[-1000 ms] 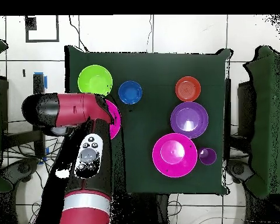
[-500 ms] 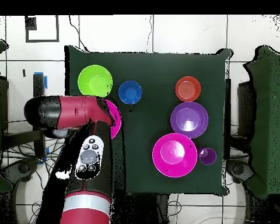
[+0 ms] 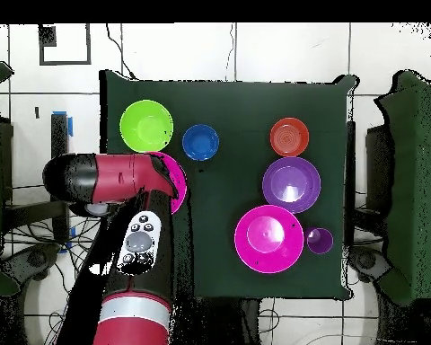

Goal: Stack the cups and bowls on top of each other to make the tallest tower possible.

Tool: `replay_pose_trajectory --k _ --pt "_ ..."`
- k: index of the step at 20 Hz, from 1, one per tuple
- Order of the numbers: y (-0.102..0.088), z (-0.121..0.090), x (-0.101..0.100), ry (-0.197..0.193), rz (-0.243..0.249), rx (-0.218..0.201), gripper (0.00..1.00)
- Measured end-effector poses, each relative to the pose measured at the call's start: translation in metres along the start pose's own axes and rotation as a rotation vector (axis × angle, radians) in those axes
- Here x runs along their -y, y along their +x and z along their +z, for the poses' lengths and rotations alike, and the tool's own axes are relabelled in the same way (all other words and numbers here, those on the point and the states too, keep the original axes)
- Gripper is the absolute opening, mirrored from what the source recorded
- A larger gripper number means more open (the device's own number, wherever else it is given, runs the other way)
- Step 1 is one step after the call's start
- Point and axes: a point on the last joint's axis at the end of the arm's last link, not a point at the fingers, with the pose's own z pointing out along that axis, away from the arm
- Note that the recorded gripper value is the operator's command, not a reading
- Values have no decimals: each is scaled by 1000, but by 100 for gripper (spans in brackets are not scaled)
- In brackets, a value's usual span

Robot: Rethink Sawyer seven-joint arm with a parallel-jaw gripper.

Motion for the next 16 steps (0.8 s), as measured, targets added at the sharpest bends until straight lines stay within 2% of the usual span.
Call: replay_pose_trajectory --k 2,4,7,11,16 --pt "-2 3 0 -2 1 12 0" --pt "-6 12 -1 -8 3 41 0" --pt "-8 19 -1 -12 6 55 0" --pt "-9 27 -2 -16 12 53 0" --pt "-9 27 -2 -22 22 49 0"
